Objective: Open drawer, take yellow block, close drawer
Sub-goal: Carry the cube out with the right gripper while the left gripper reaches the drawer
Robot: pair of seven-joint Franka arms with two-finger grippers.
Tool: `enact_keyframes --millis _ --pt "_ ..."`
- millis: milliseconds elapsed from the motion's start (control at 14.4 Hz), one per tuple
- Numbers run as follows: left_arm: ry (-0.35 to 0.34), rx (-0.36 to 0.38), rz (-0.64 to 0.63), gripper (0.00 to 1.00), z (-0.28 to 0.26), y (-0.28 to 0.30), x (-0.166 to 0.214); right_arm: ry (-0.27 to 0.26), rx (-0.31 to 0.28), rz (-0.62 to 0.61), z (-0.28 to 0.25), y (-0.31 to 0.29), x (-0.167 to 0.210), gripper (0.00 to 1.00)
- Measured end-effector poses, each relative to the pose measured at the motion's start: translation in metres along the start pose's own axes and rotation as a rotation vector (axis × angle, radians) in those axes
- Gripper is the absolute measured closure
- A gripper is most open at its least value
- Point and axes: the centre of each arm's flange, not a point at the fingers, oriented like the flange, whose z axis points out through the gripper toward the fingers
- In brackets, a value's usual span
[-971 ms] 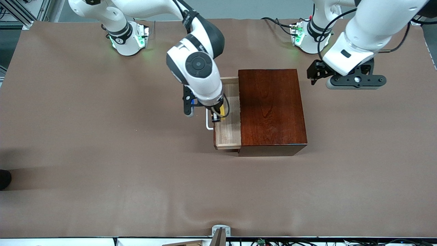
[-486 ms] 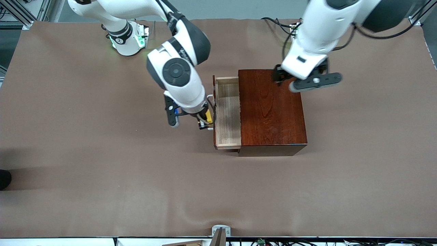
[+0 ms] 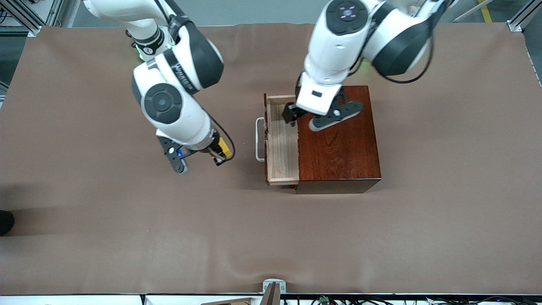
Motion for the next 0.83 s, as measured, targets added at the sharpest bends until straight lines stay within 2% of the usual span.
enact_keyframes --millis 277,486,832 --pt "0.044 -0.067 -0.14 0.0 0.029 0.047 -0.026 -0.001 -0.002 -0.137 -0.016 0.013 0.058 0.44" --pt "0.08 -0.131 -0.226 0.0 0.066 0.075 -0.045 0.031 -0.014 -0.253 -0.025 0.026 0.106 0.44" --pt "0.179 -0.219 -0.358 0.0 0.123 0.114 -0.093 0.015 -0.032 -0.39 -0.019 0.047 0.175 0.44"
